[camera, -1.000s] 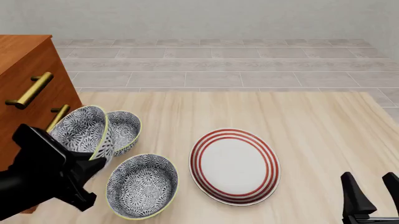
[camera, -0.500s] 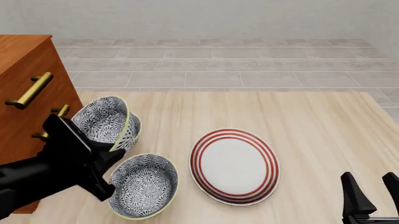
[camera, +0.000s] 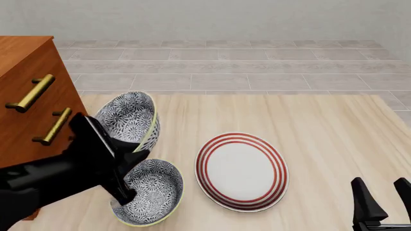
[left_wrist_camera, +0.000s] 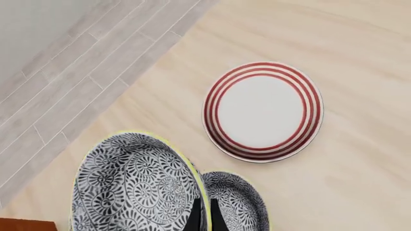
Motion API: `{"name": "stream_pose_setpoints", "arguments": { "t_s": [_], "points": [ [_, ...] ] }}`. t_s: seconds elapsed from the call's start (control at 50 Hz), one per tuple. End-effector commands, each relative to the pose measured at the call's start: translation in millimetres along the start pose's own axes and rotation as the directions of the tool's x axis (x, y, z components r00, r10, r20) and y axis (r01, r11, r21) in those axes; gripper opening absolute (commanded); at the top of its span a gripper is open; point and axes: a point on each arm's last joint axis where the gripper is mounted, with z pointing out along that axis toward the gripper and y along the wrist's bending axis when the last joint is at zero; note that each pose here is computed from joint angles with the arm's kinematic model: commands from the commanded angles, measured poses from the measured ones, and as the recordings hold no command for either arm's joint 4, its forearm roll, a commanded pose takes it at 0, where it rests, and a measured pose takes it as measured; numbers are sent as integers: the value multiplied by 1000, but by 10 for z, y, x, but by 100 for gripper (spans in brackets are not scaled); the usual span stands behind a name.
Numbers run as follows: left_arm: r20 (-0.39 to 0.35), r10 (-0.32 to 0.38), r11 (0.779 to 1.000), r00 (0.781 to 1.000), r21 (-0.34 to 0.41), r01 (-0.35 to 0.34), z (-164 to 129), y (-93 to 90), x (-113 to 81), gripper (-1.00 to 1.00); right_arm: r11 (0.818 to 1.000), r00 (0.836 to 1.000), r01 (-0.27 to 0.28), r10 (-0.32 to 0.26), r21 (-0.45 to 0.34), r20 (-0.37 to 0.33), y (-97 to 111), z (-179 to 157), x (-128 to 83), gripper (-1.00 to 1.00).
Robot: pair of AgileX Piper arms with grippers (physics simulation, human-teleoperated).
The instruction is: Put the bowl at the front on the plate.
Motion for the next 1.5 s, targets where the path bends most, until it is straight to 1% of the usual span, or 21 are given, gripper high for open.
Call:
{"name": "stream_pose_setpoints", "arguments": {
  "t_s": [0.02, 0.16, 0.46, 0.52, 0.56, 0.58, 0.62, 0.64, 0.66, 0.68, 0.72, 0.74, 0.78, 0.94, 1.1, 1.14, 1.22, 1.28, 1.3, 1.38, 1.5],
  "points": [
    [59, 49, 998, 997, 34, -51, 13, -71, -170, -100, 1000, 1000, 0, 0, 0, 0, 0, 0, 0, 100],
    [82, 73, 995, 994, 62, -78, 63, -144, -214, -100, 1000, 1000, 0, 0, 0, 0, 0, 0, 0, 100],
    [143, 182, 973, 973, 117, -199, 162, -331, -321, -100, 1000, 1000, 0, 0, 0, 0, 0, 0, 0, 100],
    [160, 256, 953, 953, 121, -276, 207, -395, -274, -100, 1000, 1000, 0, 0, 0, 0, 0, 0, 0, 100],
    [148, 271, 949, 951, 122, -290, 258, -399, -258, -100, 1000, 1000, 0, 0, 0, 0, 0, 0, 0, 100],
    [160, 312, 938, 936, 108, -331, 271, -400, -222, -100, 1000, 1000, 0, 0, 0, 0, 0, 0, 0, 100],
    [141, 300, 944, 944, 100, -315, 334, -361, -239, -100, 1000, 1000, 0, 0, 0, 0, 0, 0, 0, 100],
    [166, 342, 928, 925, 95, -360, 313, -396, -212, -100, 1000, 1000, 0, 0, 0, 0, 0, 0, 0, 100],
    [161, 333, 932, 929, 96, -351, 323, -387, -234, -100, 1000, 1000, 0, 0, 0, 0, 0, 0, 0, 100],
    [175, 358, 922, 917, 88, -377, 328, -399, -228, -100, 1000, 1000, 0, 0, 0, 0, 0, 0, 0, 100],
    [168, 351, 924, 921, 100, -370, 351, -416, -235, -100, 1000, 1000, 0, 0, 0, 0, 0, 0, 0, 100],
    [176, 373, 914, 911, 99, -393, 356, -438, -211, -100, 1000, 1000, 0, 0, 0, 0, 0, 0, 0, 100],
    [177, 371, 914, 912, 103, -392, 368, -445, -232, -100, 1000, 1000, 0, 0, 0, 0, 0, 0, 0, 100],
    [204, 429, 885, 880, 101, -455, 438, -509, -268, -100, 1000, 1000, 0, 0, 0, 0, 0, 0, 0, 100],
    [228, 480, 843, 847, 148, -517, 511, -689, -292, -100, 1000, 1000, 0, 0, 0, 0, 0, 0, 0, 100],
    [230, 495, 823, 838, 184, -537, 549, -788, -317, -100, 1000, 1000, 0, 0, 0, 0, 0, 0, 0, 100],
    [229, 497, 820, 837, 191, -539, 555, -803, -319, -100, 1000, 1000, 0, 0, 0, 0, 0, 0, 0, 100],
    [253, 517, 793, 818, 217, -569, 555, -918, -365, -100, 1000, 1000, 0, 0, 0, 0, 0, 0, 0, 100],
    [248, 512, 798, 822, 216, -562, 569, -907, -374, -100, 1000, 1000, 0, 0, 0, 0, 0, 0, 0, 100],
    [261, 532, 773, 806, 239, -587, 599, -1005, -393, -100, 1000, 1000, 0, 0, 0, 0, 0, 0, 0, 100],
    [264, 538, 761, 801, 255, -596, 641, -1070, -440, -100, 1000, 1000, 0, 0, 0, 0, 0, 0, 0, 100]
  ]
}}
